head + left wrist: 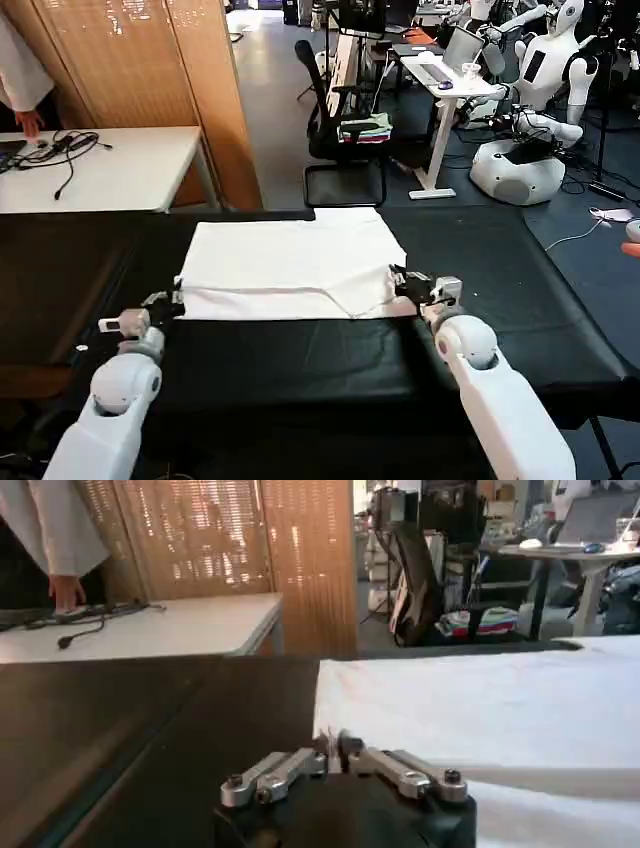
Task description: Fold and organize the clothes.
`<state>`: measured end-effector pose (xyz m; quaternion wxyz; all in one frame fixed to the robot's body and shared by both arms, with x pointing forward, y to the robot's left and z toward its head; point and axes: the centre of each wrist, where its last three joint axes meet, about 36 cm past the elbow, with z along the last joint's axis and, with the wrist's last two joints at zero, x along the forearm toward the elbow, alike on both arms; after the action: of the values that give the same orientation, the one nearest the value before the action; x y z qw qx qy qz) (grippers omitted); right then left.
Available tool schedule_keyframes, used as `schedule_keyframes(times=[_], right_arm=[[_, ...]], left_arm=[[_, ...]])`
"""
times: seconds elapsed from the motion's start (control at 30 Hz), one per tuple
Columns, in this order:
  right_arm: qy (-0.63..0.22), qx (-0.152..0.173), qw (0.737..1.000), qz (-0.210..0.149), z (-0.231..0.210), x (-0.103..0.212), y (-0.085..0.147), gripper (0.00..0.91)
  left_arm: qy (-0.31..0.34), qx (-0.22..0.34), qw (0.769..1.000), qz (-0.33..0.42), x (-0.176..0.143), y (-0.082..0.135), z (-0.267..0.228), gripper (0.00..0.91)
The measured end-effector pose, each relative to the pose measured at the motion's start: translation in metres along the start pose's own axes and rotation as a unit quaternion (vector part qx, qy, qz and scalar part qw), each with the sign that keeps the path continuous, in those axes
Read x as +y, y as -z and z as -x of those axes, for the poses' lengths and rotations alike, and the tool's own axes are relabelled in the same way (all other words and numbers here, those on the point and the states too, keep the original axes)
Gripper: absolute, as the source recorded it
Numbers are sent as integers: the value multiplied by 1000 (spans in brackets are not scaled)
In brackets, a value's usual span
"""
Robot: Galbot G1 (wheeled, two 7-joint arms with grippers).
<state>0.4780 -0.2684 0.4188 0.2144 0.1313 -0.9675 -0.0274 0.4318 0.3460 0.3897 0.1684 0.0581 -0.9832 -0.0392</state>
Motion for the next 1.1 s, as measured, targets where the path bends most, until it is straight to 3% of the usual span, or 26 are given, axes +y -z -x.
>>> schedule_keyframes(times=[0.27,0.5,0.53,0.63,0.7,0.73,0.77,0.8,0.87,0.9,1.0,1.1], right_arm=[[-1,0,1000,-30,-40,4,-5,858],[4,14,999,-30,-57,9,-21,712],[3,16,999,-29,-58,9,-23,585],[0,23,999,-25,-60,9,-29,517],[-2,27,999,-21,-61,8,-33,497],[-2,28,999,-19,-61,8,-35,429],[-3,27,999,-16,-61,8,-37,429],[-3,27,1000,-14,-61,8,-38,273],[-4,28,1000,-11,-61,8,-40,127],[-5,28,1000,-11,-60,7,-41,127],[-6,29,1000,-10,-59,6,-42,10],[-6,29,999,-12,-60,7,-40,0]], left_arm=[[-25,28,998,-47,8,2,-25,878],[-39,51,996,-67,14,-8,-42,848],[-41,53,995,-67,14,-10,-43,790],[-43,59,995,-66,14,-15,-46,536],[-43,60,995,-66,14,-16,-46,458],[-43,61,995,-66,14,-17,-47,332],[-42,61,995,-66,14,-17,-47,234],[-42,62,995,-66,14,-18,-47,127],[-42,63,995,-66,14,-19,-47,39],[-41,63,995,-66,15,-20,-47,0],[-41,65,995,-67,16,-22,-47,0],[-41,67,995,-66,17,-23,-47,0]])
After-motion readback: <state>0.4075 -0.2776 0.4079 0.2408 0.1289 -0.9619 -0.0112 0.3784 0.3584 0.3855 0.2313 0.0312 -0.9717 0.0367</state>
